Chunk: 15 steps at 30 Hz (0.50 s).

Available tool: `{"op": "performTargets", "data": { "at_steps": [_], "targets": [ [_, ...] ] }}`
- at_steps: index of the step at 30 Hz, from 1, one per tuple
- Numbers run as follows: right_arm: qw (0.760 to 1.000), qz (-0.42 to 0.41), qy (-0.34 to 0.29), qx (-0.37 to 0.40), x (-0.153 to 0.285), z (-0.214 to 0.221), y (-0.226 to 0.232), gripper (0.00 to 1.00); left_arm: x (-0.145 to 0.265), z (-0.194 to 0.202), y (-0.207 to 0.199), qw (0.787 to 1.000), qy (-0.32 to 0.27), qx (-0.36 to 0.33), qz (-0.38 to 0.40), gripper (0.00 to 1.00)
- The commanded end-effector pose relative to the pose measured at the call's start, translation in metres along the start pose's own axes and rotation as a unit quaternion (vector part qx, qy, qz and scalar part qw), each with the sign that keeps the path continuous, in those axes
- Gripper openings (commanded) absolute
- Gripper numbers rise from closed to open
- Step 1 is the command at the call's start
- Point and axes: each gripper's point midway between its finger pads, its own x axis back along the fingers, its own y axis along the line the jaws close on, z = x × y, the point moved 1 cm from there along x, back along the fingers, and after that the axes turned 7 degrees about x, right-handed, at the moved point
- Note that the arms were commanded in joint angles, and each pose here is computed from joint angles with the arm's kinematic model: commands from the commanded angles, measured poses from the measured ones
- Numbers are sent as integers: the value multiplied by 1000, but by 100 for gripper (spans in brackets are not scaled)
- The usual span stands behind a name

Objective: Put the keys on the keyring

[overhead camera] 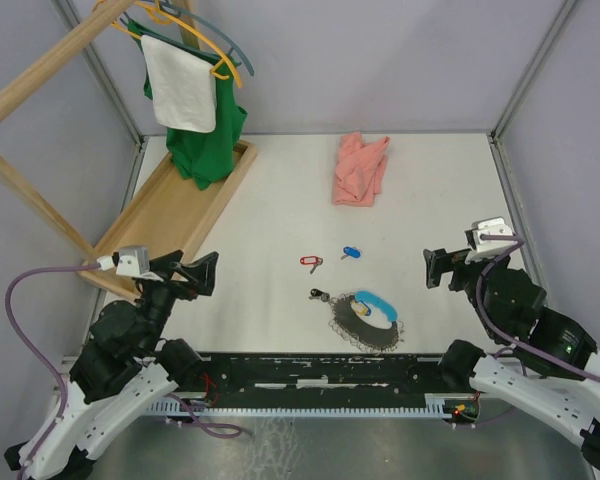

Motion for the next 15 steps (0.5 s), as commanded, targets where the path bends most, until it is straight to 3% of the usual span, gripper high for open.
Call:
{"op": "performTargets", "data": {
  "at_steps": [1, 15],
  "targets": [
    [999, 44, -12, 1, 8, 2, -22, 100, 6, -7, 17, 999, -27, -11, -30, 99],
    [999, 40, -27, -10, 13, 4, -25, 100, 4, 1, 20, 999, -18, -17, -37, 99]
  ]
}}
